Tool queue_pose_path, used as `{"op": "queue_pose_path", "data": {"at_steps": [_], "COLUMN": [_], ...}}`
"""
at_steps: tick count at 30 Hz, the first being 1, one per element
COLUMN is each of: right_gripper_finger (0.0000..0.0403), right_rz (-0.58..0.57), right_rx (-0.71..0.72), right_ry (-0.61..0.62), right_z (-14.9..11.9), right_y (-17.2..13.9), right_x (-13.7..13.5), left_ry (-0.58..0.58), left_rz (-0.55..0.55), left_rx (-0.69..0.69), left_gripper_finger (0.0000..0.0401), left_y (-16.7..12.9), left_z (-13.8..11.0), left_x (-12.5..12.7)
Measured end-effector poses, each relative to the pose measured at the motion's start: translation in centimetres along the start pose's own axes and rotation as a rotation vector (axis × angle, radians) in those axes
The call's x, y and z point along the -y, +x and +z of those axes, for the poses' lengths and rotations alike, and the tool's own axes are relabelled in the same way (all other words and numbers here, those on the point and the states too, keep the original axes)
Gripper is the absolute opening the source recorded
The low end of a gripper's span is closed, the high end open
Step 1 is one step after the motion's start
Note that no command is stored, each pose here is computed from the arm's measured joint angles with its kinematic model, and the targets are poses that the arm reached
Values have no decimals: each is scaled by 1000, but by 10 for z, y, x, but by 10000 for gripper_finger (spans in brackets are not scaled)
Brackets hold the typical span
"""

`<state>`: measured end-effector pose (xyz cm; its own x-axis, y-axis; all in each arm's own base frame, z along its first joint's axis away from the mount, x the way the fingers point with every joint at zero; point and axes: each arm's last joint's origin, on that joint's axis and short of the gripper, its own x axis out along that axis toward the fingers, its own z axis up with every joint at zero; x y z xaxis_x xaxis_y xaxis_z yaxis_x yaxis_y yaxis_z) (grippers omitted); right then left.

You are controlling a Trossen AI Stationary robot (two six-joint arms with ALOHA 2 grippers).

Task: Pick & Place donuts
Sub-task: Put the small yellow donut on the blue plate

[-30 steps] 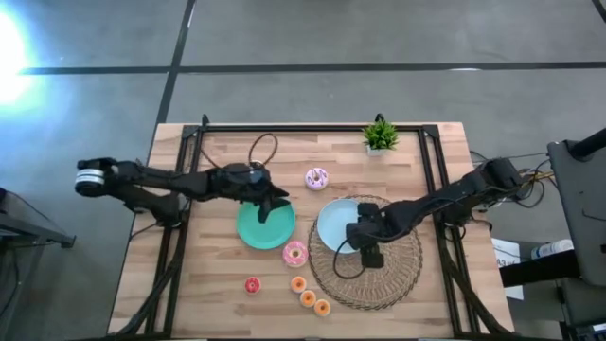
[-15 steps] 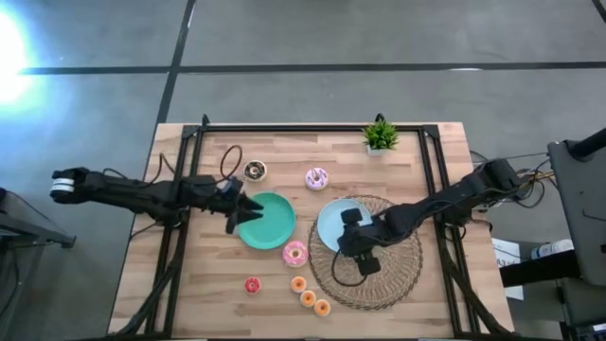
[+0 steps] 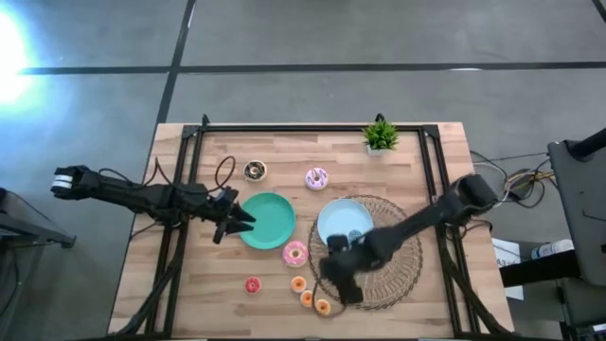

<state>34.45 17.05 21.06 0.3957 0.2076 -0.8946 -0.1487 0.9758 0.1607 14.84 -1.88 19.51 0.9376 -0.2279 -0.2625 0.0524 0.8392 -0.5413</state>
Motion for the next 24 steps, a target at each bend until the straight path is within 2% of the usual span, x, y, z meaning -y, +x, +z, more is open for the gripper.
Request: {"op": "queue_pose_path", "data": {"at_steps": [5,9,20,24], "right_gripper_finger": [198,198,198,198], "right_rz": [-19,4,97,60], "right_rx": [-99,-79,19,39], "right_ry": [-4,-44,-294,-345], "right_z": [3,3,-11,-16], "right_y": [14,15,35,51], "right_x": [-31,-46,-94,-100], "left_ry": [0,4,-28,-49], "left_rz": [-3,-1,10,9], "left_rx": [-15,-16,-12,-11], "left_gripper_finger": [135,135,135,135], "left_y": [-1,-1,0,0], "left_z": [-1,-1,-1,-1], "left_x": [0,0,0,0]}}
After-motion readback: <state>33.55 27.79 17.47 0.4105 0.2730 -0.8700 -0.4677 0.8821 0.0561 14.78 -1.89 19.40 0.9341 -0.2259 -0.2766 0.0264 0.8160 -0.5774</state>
